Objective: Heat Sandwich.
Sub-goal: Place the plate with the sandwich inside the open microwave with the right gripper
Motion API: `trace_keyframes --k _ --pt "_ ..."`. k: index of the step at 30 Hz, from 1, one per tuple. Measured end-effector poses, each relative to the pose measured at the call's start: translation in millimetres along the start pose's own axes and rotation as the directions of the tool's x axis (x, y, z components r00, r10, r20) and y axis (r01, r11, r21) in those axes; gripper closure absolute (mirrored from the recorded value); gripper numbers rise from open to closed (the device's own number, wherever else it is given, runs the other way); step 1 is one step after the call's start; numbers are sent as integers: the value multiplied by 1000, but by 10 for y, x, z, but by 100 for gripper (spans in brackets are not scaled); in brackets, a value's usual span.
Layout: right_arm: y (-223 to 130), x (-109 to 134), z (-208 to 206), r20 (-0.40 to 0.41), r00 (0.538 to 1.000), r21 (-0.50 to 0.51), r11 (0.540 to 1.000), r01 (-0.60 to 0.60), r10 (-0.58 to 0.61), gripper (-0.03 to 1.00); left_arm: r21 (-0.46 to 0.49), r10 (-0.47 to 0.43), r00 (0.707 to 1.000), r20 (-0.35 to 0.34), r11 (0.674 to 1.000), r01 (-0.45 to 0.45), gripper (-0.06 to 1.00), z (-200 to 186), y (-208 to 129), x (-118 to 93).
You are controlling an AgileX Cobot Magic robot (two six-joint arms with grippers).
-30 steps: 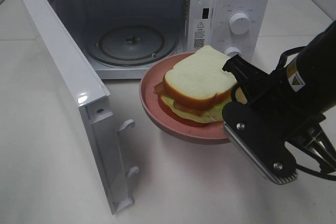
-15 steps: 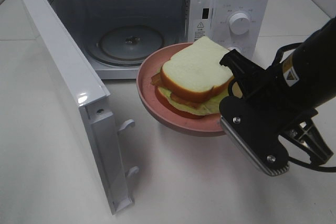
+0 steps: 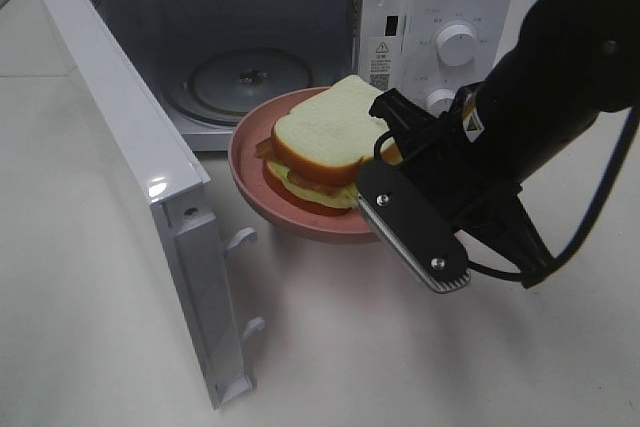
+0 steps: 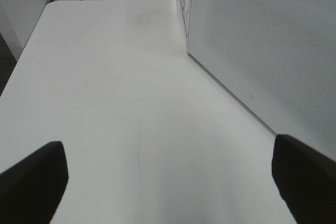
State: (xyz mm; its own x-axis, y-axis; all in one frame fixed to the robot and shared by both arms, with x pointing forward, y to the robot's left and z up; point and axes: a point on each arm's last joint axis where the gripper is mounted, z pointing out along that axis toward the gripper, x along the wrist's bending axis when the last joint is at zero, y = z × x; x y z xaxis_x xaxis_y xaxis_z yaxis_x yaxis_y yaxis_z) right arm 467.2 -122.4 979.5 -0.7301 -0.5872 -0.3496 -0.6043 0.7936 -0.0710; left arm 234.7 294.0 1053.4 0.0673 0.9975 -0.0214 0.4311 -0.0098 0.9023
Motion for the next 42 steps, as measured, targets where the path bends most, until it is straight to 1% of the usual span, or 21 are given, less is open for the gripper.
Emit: trace_keyframes --k 3,9,16,17,21,30,38,42 --pt "3 -49 42 -5 1000 0 1000 0 0 93 0 0 1000 0 1000 0 -5 0 0 0" --pt "14 -247 174 -7 1000 0 1000 2 -2 93 0 0 1000 0 1000 0 -5 0 0 0" --pt "24 -443 277 5 1000 -2 1000 -1 1 93 0 0 1000 0 1000 0 -5 0 0 0" --pt "24 -443 277 5 1000 -2 1000 -1 1 93 0 0 1000 0 1000 0 -5 0 0 0" --pt "30 -592 344 17 1000 -3 1000 -3 3 93 0 0 1000 0 1000 0 -5 0 0 0" --pt "35 -717 419 18 1000 -2 1000 -4 4 93 0 0 1000 0 1000 0 -5 0 0 0" --pt "49 -915 555 17 1000 -5 1000 -18 18 93 0 0 1000 0 1000 0 -5 0 0 0" --pt "59 -969 599 9 1000 -11 1000 -29 30 93 0 0 1000 0 1000 0 -5 0 0 0"
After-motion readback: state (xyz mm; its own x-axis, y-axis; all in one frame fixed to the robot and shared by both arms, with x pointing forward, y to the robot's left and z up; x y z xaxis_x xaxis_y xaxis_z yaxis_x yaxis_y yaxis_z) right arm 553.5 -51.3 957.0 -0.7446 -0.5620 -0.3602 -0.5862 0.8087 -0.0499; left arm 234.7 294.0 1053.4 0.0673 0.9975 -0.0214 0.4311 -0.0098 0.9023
